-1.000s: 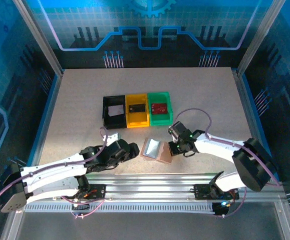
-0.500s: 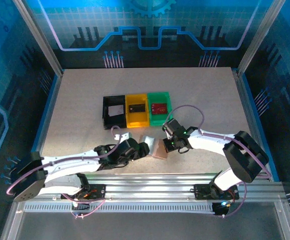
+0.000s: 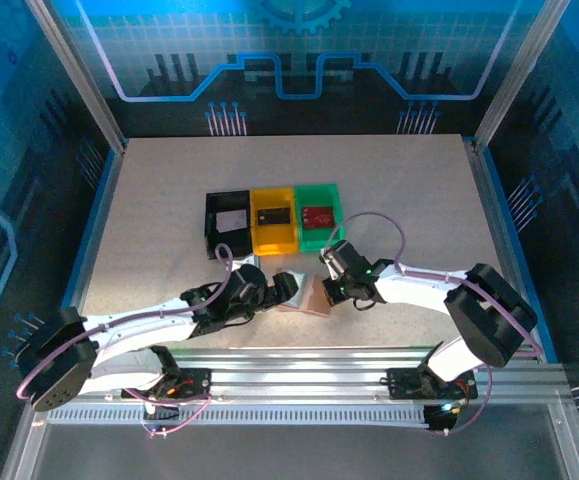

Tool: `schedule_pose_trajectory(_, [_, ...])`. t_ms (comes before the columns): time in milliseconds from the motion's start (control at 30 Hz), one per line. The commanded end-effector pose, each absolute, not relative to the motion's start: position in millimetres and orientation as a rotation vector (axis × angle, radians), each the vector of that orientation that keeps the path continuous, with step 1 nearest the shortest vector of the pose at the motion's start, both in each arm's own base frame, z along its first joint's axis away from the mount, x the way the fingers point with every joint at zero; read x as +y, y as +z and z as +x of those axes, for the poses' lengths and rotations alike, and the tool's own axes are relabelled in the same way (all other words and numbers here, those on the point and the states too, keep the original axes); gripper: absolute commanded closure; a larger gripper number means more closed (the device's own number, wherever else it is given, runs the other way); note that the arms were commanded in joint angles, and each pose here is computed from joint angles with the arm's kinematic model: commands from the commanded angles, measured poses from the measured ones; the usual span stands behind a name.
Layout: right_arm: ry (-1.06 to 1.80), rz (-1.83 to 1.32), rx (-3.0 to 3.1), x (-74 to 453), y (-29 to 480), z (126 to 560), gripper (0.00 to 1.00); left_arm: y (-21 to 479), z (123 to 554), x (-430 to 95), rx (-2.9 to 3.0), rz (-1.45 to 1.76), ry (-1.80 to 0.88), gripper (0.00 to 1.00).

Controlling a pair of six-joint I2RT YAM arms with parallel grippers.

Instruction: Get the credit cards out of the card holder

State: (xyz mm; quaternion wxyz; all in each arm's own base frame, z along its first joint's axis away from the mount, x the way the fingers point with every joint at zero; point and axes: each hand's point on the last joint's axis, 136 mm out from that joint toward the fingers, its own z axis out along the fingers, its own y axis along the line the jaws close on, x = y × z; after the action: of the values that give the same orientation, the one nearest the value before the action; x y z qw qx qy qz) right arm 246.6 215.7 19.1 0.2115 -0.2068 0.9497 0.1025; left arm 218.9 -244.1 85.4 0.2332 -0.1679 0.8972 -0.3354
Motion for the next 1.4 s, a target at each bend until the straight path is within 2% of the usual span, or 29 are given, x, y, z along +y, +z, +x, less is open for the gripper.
schedule_pose_trajectory(0, [0.317, -0.682, 2.649, 222.9, 8.7, 227.7, 1.00, 101.8, 218.8, -250.8, 2.428, -0.389, -1.011, 0.01])
schedule_pose_trajectory(433, [0.339, -0.780, 2.602, 233.4, 6.6, 211.3, 1.00, 100.0, 224.7, -238.7, 2.457, -0.428, -1.049, 0.01])
schedule_pose_trajectory(1000, [0.378, -0.793, 2.569, 236.3, 8.4, 210.0, 1.00, 77.7, 237.7, -248.2, 2.554, -0.389, -0.967, 0.01])
schedule_pose_trajectory(1367, [0.379, -0.803, 2.574, 237.6, 6.4, 209.7, 1.00, 72.2, 243.9, -261.0, 2.565, -0.399, -1.015, 0.01])
